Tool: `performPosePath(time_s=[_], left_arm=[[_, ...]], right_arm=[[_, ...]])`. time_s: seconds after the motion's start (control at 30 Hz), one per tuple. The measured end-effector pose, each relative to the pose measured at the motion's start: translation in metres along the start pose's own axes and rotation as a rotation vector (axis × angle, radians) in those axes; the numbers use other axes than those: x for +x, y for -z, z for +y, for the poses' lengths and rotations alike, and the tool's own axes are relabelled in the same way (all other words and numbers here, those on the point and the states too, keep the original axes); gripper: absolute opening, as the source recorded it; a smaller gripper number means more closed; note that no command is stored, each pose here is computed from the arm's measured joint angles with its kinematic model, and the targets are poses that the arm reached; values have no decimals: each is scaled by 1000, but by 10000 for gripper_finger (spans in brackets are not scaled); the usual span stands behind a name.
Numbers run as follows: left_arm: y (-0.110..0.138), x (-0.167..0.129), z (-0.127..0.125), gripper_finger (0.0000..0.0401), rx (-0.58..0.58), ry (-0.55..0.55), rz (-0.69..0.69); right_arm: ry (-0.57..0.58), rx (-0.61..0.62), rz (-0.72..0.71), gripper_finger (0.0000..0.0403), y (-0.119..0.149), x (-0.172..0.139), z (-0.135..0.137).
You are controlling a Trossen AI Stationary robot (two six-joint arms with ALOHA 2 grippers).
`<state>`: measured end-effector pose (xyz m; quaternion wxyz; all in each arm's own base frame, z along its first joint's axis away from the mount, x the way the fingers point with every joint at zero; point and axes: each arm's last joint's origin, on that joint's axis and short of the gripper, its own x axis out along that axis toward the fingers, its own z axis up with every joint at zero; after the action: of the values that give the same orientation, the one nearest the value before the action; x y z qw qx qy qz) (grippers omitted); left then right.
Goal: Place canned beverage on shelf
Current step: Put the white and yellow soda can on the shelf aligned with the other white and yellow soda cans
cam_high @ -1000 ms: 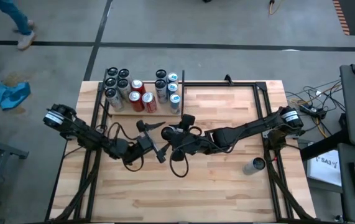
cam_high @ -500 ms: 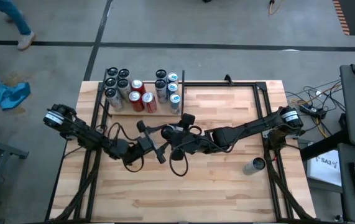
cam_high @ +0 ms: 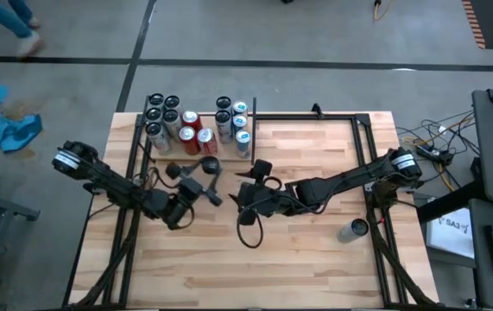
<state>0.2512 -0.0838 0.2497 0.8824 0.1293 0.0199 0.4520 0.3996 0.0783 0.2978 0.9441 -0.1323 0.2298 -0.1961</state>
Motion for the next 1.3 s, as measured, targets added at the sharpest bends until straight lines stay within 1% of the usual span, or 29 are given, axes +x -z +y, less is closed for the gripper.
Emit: performPosePath(time_s=[0.1,0.23,0.37,0.5,0.6,0.8,0.97,1.17,1.3], left_arm=[[-3,-6,17,240,22,-75,56],[-2,-13,44,240,-22,-97,73],[4,-19,73,240,-63,-164,125],[12,-25,91,240,-139,-149,113],[21,-28,99,240,-161,-145,109],[46,-32,106,240,-86,-140,113],[63,-34,112,243,-73,-140,114],[72,-32,122,246,-102,-183,121],[64,-32,127,247,-173,-184,115]], right_arm=[[9,1,2,296,0,0,-2],[11,2,1,300,0,0,-2],[12,2,2,301,0,0,-3],[14,3,2,296,0,1,-3],[15,12,3,292,0,1,-4],[23,20,5,297,0,3,-7],[28,29,7,298,0,5,-9],[33,34,5,290,0,6,-11],[35,45,6,288,0,7,-12]])
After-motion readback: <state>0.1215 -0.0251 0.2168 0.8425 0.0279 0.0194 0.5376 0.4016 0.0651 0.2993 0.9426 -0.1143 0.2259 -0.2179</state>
